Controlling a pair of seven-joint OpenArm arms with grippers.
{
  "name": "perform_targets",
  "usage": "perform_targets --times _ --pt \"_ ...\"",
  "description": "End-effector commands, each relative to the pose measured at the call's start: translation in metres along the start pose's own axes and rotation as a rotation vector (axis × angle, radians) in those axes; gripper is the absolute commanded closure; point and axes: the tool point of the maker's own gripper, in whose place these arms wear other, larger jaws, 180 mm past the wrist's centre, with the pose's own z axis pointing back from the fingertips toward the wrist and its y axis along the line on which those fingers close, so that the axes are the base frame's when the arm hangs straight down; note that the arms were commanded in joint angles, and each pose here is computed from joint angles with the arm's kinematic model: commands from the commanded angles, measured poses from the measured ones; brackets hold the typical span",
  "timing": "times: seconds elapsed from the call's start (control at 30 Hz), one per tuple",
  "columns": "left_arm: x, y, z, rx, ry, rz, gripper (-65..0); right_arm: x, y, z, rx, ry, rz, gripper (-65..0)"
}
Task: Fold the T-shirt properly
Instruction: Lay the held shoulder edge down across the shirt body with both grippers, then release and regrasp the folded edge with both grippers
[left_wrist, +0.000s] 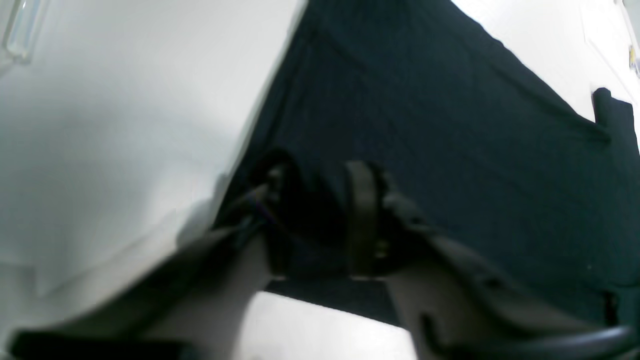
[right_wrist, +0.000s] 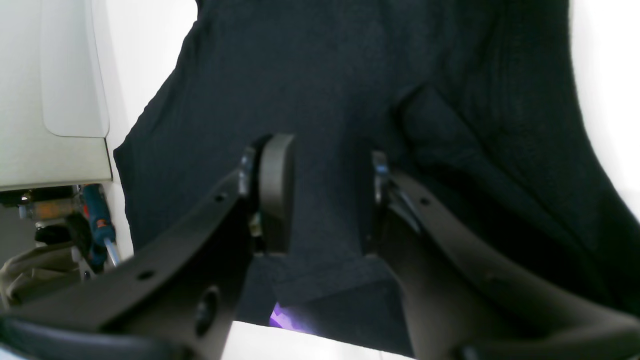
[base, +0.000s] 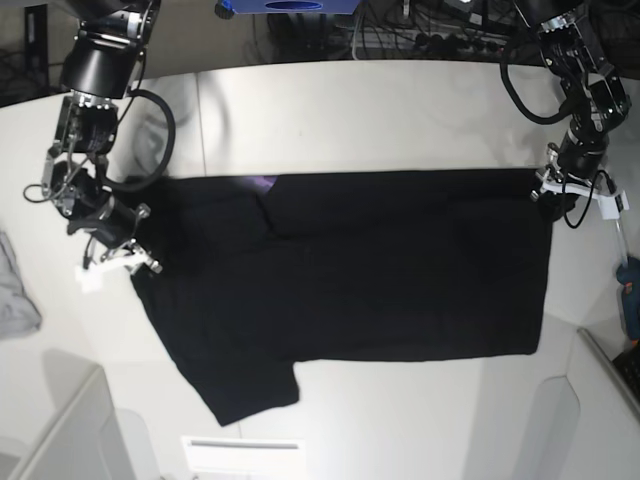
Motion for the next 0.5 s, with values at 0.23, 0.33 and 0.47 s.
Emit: perform_targets --times 0.23,0.33,0.47 --pt "0.032 -0.014 -0.003 -0.04 -0.086 -0.014 -36.2 0.02 0.006 0.007 0.024 -0.081 0.011 -20.3" --pt "0.035 -0.015 -0.001 -0.044 -0.094 -0.014 -36.9 0.018 0.0 0.012 0.011 -0.113 0.011 -20.3" --pt "0.045 0.002 0.014 -0.003 -0.14 -0.001 -36.9 0.01 -0.016 0.031 -0.066 -0.195 -0.042 -20.3"
